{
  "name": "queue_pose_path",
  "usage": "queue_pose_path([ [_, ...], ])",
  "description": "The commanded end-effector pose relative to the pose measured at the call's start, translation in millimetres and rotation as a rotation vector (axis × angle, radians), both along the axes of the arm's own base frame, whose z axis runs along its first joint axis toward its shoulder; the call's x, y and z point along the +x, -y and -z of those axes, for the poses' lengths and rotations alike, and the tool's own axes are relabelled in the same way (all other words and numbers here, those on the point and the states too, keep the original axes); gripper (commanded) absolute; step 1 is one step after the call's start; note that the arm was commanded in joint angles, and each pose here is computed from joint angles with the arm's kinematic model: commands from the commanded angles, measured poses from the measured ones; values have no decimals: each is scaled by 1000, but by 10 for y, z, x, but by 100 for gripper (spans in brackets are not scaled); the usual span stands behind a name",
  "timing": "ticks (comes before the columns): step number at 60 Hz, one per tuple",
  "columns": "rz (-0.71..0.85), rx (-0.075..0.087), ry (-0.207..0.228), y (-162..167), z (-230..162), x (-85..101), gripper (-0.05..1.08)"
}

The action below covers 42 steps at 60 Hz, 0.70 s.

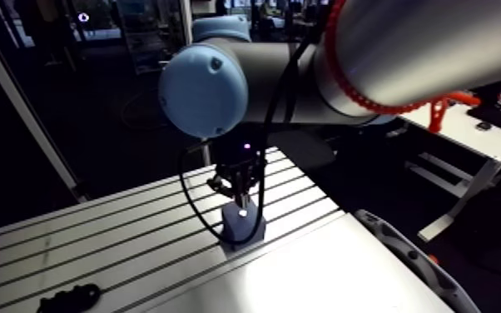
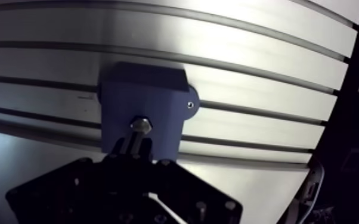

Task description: Pick up the M10 bolt and insert it into the hex recess until seated.

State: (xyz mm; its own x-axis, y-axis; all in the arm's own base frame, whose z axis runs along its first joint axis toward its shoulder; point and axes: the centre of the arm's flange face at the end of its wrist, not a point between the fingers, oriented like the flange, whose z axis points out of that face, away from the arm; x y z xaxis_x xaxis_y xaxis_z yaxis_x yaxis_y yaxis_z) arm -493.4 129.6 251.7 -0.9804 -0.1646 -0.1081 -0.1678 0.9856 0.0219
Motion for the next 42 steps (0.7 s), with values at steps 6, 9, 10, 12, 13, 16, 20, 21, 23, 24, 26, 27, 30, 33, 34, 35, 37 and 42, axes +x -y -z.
queue_pose_path([
  [6, 27, -3, 12, -16, 74, -21, 108],
  [9, 24, -1, 10, -22, 62, -29, 108],
  [10, 23, 0, 7, -27, 50, -38, 108],
  [12, 21, 1, 6, -32, 44, -48, 108],
  [13, 20, 1, 6, -33, 43, -49, 108],
  [16, 18, 0, 4, -37, 38, -59, 108],
  [20, 18, -3, 7, -35, 56, -59, 108],
  [21, 18, -3, 9, -37, 65, -59, 108],
  [23, 19, -4, 11, -35, 79, -56, 108],
  [24, 19, -5, 14, -33, 93, -53, 108],
  [26, 19, -5, 16, -32, 100, -48, 108],
  [27, 19, -5, 16, -32, 100, -48, 108],
  [30, 20, -9, 15, -28, 101, -49, 108],
  [33, 21, -9, 14, -28, 101, -49, 108],
  [34, 21, -8, 15, -28, 96, -47, 108],
  [35, 21, -8, 15, -28, 96, -47, 108],
  [37, 21, -8, 13, -29, 90, -51, 108],
  [42, 21, -7, 14, -32, 85, -53, 108],
])
